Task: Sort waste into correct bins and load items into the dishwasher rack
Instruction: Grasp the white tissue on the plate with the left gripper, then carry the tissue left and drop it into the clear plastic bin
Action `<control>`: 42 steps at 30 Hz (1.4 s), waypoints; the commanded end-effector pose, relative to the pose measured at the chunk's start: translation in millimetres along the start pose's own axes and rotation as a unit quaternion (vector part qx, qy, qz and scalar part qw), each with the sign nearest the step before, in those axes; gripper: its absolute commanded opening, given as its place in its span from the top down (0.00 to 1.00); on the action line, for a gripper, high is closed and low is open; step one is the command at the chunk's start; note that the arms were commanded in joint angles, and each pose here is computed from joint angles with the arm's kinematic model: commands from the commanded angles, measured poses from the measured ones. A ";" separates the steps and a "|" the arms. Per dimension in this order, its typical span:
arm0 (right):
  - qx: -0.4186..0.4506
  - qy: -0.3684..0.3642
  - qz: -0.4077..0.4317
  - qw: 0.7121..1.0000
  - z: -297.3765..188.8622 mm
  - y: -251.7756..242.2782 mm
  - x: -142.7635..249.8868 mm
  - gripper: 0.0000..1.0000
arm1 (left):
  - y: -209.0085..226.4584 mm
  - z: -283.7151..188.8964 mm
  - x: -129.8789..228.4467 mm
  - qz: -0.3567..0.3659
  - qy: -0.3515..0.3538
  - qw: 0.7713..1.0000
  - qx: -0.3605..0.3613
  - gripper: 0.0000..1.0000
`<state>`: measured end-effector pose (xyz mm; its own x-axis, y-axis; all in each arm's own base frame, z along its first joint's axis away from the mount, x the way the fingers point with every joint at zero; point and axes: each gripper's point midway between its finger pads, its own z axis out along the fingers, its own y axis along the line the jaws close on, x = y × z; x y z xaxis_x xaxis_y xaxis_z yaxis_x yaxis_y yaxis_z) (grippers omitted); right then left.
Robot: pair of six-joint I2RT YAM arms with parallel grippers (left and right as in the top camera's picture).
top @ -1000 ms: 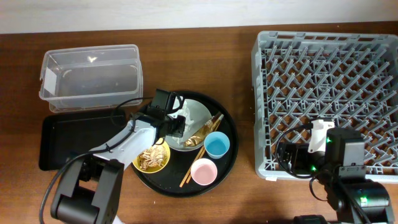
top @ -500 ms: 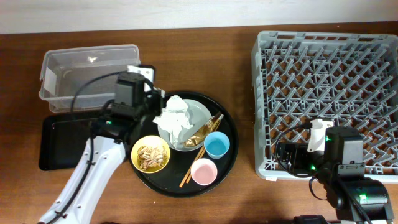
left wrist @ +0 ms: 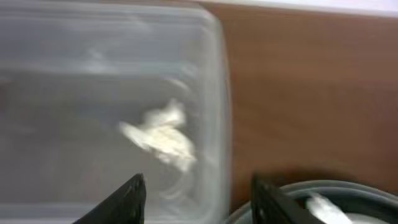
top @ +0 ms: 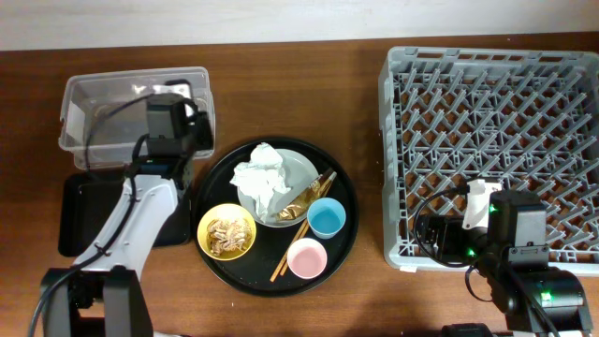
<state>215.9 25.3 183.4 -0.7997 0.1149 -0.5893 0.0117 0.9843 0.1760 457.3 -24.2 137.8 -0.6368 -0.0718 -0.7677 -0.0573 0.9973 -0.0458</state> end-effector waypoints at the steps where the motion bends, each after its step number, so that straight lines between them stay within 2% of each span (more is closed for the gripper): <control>1: -0.003 -0.011 0.000 1.000 -5.3 2.5 -6.7 0.02 | -58.9 -12.9 28.8 0.031 0.058 0.993 0.101 0.46; 3: -0.003 -0.011 0.000 1.000 -5.2 2.5 -6.5 0.02 | -74.9 -10.5 61.4 0.051 0.112 0.986 0.108 0.39; 6: -0.003 -0.011 0.000 1.000 -5.3 2.5 -6.6 0.02 | -89.5 5.6 99.5 0.070 0.166 0.977 0.113 0.39; 12: -0.003 -0.011 0.000 1.000 -5.3 2.5 -6.7 0.02 | -90.4 27.4 144.1 0.080 0.226 0.965 0.106 0.41; 13: -0.003 -0.011 0.000 1.000 -5.3 2.5 -6.7 0.02 | -91.4 27.3 145.0 0.081 0.227 0.965 0.106 0.64; 14: -0.003 -0.011 0.000 1.000 -5.3 2.5 -6.7 0.02 | -92.2 27.1 144.4 0.082 0.226 0.965 0.107 0.94; 15: -0.002 -0.011 0.000 1.000 -5.2 2.5 -6.5 0.02 | -92.4 27.3 143.5 0.082 0.225 0.965 0.107 1.00; 19: -0.002 -0.011 0.000 1.000 -5.3 2.5 -6.7 0.02 | -94.0 13.5 116.3 0.078 0.189 0.972 0.113 1.00; 24: -0.002 -0.011 0.000 1.000 -5.3 2.5 -6.7 0.02 | -70.0 -33.2 22.7 0.044 0.060 0.992 0.103 1.00; 26: -0.002 -0.011 0.000 1.000 -5.2 2.5 -6.6 0.02 | -57.1 -43.0 9.7 0.033 0.042 0.994 0.095 1.00; 32: -0.002 -0.011 0.000 1.000 -5.2 2.5 -6.6 0.01 | -51.2 -33.9 41.3 0.034 0.103 0.990 0.085 1.00; 36: -0.003 -0.011 0.000 1.000 -5.3 2.6 -6.7 0.02 | -55.5 -11.8 85.8 0.043 0.178 0.980 0.083 1.00; 42: -0.003 -0.011 0.000 1.000 -5.2 2.5 -6.5 0.02 | -58.7 9.5 122.2 0.052 0.230 0.969 0.078 1.00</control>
<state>216.1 25.3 183.6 -0.7993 0.1149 -0.5899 0.0116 0.9843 0.1760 390.4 -89.2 52.9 -0.8969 0.0602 -0.4381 0.1159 0.9881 -0.1016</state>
